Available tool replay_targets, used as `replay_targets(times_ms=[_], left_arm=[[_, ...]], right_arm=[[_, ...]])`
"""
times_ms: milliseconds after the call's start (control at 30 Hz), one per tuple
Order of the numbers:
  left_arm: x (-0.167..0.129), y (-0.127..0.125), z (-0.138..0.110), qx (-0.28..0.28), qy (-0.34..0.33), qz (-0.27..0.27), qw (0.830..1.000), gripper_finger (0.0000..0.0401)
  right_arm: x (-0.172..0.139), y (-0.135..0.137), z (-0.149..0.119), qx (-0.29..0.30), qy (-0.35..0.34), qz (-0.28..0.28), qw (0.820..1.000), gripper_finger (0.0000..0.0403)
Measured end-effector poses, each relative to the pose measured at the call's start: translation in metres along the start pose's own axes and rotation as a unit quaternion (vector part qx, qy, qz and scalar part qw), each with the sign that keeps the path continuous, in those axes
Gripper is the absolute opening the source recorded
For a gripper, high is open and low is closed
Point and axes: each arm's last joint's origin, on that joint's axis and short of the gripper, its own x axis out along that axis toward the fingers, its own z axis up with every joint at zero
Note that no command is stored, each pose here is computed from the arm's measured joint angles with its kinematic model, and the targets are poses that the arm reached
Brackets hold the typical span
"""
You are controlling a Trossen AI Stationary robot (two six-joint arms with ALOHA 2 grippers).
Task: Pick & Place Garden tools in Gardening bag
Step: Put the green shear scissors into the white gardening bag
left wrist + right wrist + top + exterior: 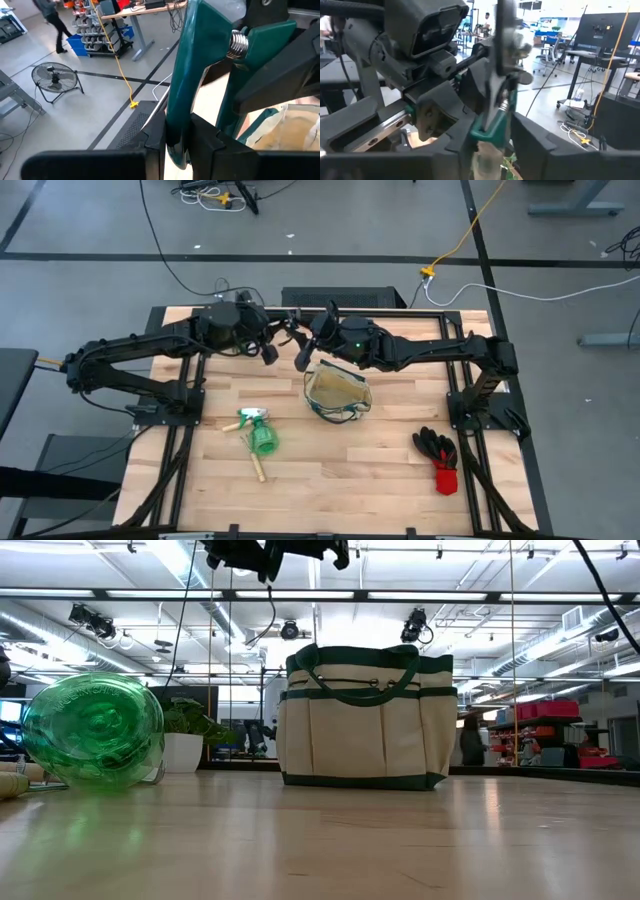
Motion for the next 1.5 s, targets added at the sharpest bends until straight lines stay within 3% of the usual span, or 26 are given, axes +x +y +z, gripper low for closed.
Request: replay_targets(times_ms=[133,967,1500], left_arm=[[0.000,0.000,0.000,0.000,0.001,0.003,1.000,0.0060],[-0.001,-0.001,-0.007,0.033,0.036,-0.005,0.999,0.0091],[-0.003,0.002,-0.020,0.075,0.107,0.050,0.990,0.0092]], right_arm=[[0.000,0.000,0.000,-0.010,0.001,0.001,1.000,0.0051],[0.000,0.001,-0.005,-0.023,0.022,0.011,0.999,0.0051],[-0.009,-0.002,-0.013,-0.028,0.105,0.016,0.994,0.0051]])
